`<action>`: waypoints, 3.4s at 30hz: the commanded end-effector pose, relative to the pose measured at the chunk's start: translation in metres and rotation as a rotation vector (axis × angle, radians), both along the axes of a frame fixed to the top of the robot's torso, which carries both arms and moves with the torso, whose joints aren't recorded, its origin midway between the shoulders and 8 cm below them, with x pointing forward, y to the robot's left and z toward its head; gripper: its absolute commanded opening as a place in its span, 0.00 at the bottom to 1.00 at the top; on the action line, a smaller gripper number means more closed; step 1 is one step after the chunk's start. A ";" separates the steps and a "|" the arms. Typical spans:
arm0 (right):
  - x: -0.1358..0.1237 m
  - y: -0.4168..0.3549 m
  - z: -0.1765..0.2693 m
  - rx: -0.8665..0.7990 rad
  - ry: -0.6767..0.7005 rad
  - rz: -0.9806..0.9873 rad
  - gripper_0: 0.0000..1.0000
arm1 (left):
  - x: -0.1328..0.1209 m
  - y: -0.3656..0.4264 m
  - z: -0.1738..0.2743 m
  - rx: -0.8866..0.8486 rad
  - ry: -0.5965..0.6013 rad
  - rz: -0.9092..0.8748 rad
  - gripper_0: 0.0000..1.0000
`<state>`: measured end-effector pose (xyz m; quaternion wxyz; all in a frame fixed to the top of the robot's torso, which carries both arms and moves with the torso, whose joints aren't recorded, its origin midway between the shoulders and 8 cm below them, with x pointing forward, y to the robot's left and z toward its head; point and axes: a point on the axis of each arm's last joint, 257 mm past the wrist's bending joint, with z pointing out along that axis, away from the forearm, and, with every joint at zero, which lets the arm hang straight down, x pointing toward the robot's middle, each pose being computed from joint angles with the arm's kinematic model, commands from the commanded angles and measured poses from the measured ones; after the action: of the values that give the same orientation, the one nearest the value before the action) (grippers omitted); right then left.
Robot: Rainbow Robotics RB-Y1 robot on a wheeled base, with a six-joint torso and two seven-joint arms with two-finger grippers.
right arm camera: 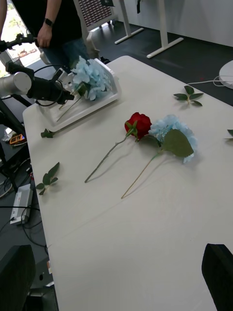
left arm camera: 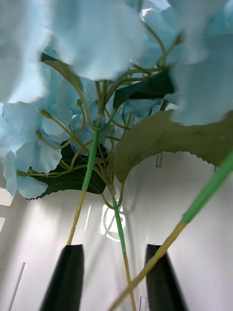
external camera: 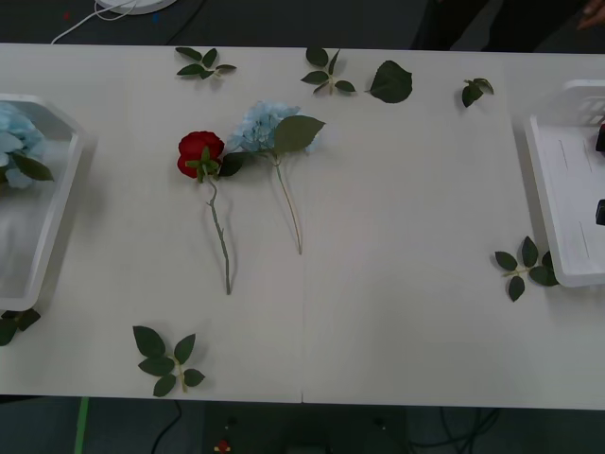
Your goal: Place the red flowers into the right box and the blue flowers into the left box. If a person shows an open palm, hand one flower to the person first, then continue sorting.
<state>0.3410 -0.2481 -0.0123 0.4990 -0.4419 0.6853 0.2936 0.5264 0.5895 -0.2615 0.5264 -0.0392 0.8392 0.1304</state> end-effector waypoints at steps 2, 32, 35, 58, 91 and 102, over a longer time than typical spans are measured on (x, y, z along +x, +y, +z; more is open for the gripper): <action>-0.002 -0.003 0.006 -0.041 -0.028 0.013 1.00 | 0.006 -0.004 0.015 -0.031 -0.053 0.005 1.00; -0.002 -0.003 0.006 -0.041 -0.028 0.013 1.00 | 0.013 -0.023 0.181 -0.162 -0.147 -0.172 1.00; -0.002 -0.003 0.006 -0.041 -0.028 0.013 1.00 | 0.013 -0.034 0.209 -0.168 -0.135 -0.224 1.00; -0.002 -0.003 0.006 -0.041 -0.028 0.013 1.00 | 0.025 -0.229 0.253 -0.707 0.345 -0.237 1.00; -0.002 -0.003 0.006 -0.041 -0.028 0.013 1.00 | 0.052 -0.434 0.014 -0.344 0.573 -0.076 1.00; -0.002 -0.003 0.006 -0.041 -0.028 0.013 1.00 | 0.049 -0.430 -0.023 -0.320 0.550 -0.089 1.00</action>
<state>0.3410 -0.2486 -0.0127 0.4986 -0.4412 0.6858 0.2939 0.5797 0.1637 -0.2741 0.2699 -0.0424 0.9618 -0.0187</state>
